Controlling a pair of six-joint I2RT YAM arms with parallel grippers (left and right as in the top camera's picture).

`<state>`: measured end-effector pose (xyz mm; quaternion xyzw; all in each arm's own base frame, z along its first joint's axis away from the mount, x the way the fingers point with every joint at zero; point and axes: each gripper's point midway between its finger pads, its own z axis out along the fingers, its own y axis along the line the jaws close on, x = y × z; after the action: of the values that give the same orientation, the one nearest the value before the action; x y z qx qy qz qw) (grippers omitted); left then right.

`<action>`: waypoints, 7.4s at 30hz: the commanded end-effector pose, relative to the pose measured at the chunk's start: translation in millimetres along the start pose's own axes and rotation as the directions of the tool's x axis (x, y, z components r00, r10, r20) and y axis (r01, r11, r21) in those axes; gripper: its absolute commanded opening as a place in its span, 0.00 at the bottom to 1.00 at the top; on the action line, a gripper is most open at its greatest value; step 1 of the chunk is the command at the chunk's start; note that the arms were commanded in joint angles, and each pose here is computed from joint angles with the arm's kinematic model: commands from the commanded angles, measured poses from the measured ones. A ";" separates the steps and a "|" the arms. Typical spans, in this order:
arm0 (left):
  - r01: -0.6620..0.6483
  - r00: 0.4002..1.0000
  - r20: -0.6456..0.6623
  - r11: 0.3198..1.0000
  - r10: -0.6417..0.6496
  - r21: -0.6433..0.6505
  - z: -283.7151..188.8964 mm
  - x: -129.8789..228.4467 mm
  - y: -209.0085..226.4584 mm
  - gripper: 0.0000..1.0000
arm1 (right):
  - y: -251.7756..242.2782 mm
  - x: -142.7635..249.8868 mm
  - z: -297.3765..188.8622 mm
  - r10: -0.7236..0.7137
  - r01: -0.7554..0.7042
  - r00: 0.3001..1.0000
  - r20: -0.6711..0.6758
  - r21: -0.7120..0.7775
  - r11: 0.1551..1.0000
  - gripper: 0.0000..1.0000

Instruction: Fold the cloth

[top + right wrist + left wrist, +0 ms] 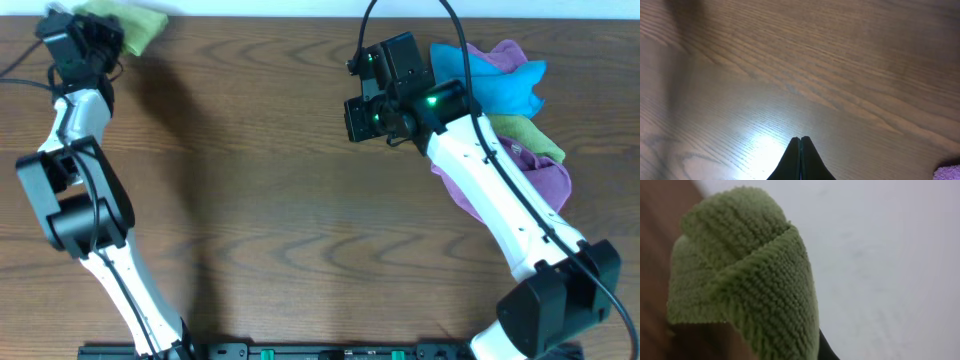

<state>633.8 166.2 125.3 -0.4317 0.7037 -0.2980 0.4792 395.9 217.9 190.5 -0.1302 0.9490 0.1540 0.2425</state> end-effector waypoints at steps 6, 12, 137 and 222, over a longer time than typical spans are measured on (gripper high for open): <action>0.182 0.955 -0.213 0.974 -0.208 -0.136 17.6 65.2 66.6 0.06 | -0.9 -2.8 -2.3 0.021 -0.021 1.000 0.008 0.009 1.000 0.01; 0.154 0.959 -0.221 0.981 -0.178 -0.122 16.0 62.2 66.5 0.46 | -0.8 -2.9 -2.5 0.021 -0.021 1.000 0.008 0.008 1.000 0.05; -0.640 0.765 -0.008 0.760 0.644 -0.114 -385.3 210.0 80.1 0.95 | -26.3 164.5 -293.0 -0.277 0.241 0.939 0.204 0.181 0.953 0.99; -0.835 0.548 -0.047 0.541 0.835 -0.101 -382.2 214.0 85.6 0.95 | -143.5 231.0 -79.0 -0.160 -0.061 0.815 0.557 0.358 0.932 0.99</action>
<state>214.6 13.7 110.5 -0.0729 0.8347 -0.0021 0.5458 212.5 22.3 107.2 -0.0708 0.8395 0.0054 0.5387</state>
